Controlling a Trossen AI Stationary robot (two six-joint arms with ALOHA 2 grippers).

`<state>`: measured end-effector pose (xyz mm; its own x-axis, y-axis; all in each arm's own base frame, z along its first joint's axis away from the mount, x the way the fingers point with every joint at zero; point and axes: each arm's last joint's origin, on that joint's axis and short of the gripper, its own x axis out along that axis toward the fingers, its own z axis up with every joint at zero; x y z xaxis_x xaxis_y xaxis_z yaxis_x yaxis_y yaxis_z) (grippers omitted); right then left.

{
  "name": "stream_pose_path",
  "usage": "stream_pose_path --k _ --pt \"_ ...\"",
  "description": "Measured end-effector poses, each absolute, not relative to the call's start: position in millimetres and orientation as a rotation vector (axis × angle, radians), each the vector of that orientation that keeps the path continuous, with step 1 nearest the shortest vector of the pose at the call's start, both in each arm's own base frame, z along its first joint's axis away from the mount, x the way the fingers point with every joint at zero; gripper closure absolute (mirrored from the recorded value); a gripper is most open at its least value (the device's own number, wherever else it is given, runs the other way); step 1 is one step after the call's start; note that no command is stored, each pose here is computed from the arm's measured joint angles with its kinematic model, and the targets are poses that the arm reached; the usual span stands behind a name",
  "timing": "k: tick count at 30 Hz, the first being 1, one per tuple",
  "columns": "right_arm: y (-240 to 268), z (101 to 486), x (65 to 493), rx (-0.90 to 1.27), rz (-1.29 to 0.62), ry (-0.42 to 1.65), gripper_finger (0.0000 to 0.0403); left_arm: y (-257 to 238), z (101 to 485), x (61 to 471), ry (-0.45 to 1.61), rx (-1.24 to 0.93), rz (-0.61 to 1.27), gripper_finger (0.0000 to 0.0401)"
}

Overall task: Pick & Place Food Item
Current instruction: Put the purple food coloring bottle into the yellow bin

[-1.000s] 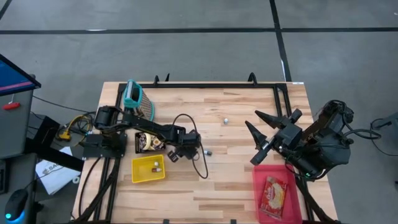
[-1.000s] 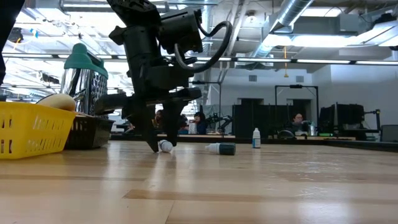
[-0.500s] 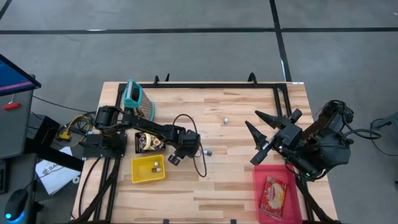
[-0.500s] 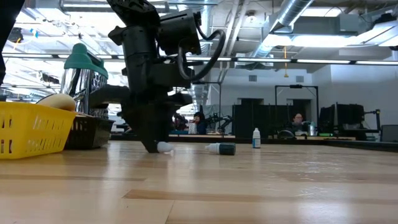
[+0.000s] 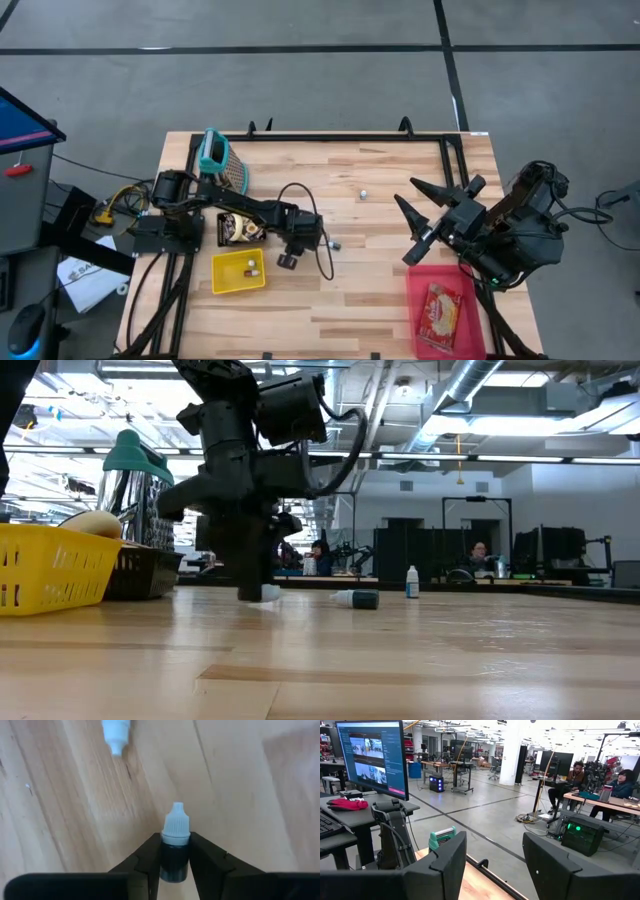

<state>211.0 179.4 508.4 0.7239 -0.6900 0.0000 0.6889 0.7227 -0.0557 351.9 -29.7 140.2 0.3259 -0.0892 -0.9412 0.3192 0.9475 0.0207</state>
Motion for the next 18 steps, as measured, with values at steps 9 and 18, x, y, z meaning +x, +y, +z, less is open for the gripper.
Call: stream_pose_path --k 9,18 --pt "179.2 508.5 210.9 -0.053 -0.761 0.021 0.0216 -32.4 169.7 354.0 1.081 -0.017 -0.191 0.0324" --pt "179.5 507.9 211.1 -0.061 -0.761 0.025 0.0216 -36.4 228.3 318.8 1.052 -0.061 -0.161 0.0321"
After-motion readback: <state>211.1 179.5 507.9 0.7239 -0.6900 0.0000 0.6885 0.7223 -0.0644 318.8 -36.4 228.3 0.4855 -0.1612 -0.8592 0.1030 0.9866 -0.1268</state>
